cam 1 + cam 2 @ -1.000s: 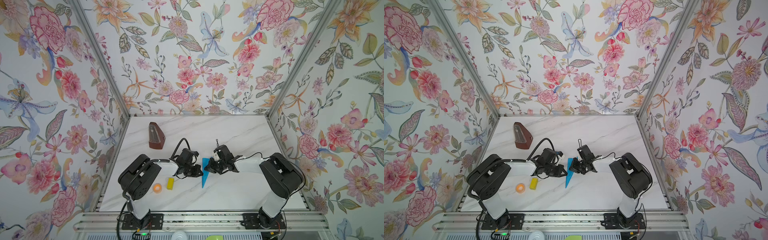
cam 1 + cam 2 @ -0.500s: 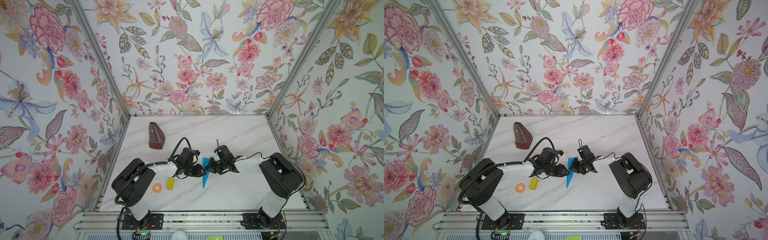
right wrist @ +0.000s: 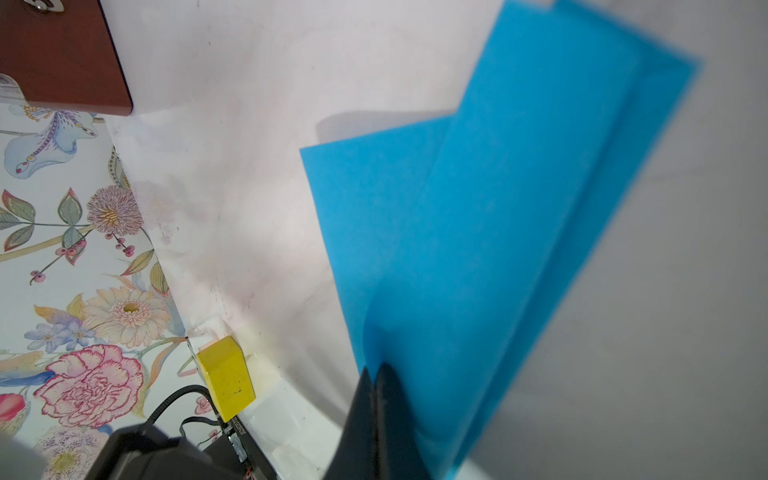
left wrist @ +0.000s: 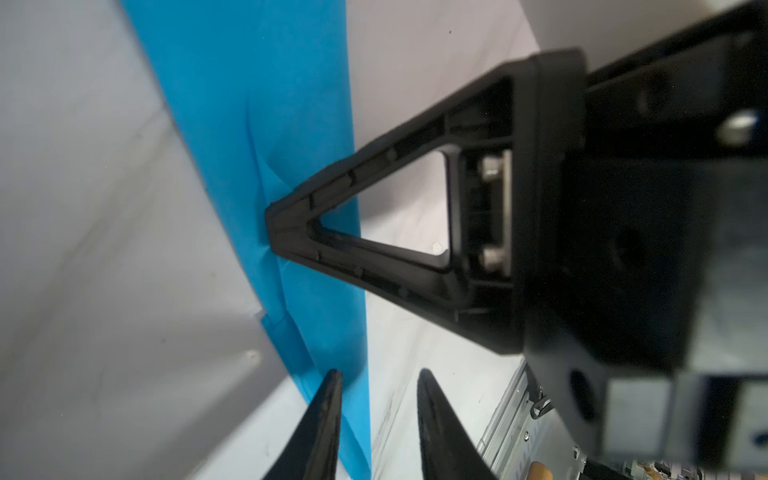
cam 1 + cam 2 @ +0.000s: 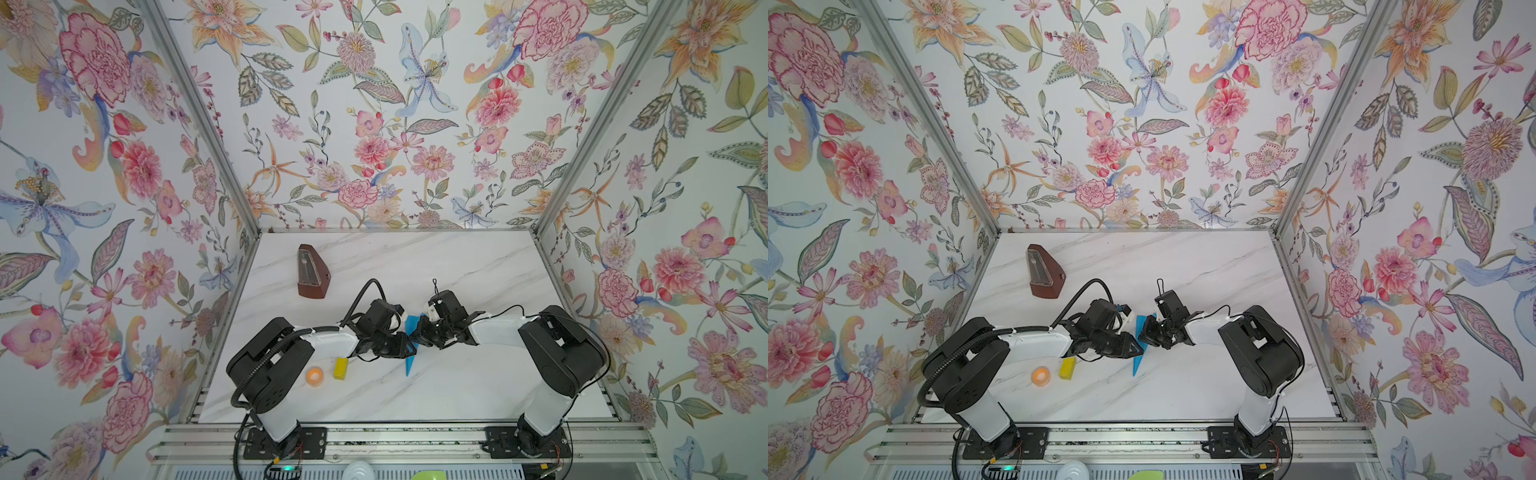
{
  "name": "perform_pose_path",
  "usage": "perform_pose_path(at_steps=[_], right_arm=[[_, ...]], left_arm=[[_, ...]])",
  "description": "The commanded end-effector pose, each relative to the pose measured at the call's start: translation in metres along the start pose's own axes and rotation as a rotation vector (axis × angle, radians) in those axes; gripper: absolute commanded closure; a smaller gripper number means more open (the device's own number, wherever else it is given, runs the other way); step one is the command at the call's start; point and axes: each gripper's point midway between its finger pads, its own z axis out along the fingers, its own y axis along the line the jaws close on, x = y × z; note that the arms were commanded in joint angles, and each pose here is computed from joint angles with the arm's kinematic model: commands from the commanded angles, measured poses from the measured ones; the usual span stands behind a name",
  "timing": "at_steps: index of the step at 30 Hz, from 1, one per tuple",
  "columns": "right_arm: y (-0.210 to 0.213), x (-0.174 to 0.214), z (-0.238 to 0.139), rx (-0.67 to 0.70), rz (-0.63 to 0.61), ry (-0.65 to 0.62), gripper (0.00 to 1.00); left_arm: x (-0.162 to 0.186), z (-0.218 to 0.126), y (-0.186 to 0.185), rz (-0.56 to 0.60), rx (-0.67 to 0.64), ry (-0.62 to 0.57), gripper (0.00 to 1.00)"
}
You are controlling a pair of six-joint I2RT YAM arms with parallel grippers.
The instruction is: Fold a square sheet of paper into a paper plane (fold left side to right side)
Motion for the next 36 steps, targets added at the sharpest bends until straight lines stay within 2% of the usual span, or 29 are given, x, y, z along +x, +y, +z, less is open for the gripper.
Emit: perform_pose_path(at_steps=[1,11,26,36], right_arm=[[-0.015,0.006,0.006,0.05,0.023,0.013,1.0],[-0.013,0.006,0.005,0.047,0.02,0.013,1.0],[-0.009,0.005,0.004,0.037,0.017,0.008,1.0],[-0.002,-0.001,-0.005,0.044,-0.007,-0.011,1.0]], left_arm=[[0.005,0.003,0.012,-0.015,-0.055,0.005,0.67],[0.005,0.005,0.014,-0.027,-0.062,0.003,0.69],[0.013,0.012,0.025,-0.037,-0.096,0.029,0.92],[0.021,0.011,0.045,-0.034,-0.188,0.053,0.99]])
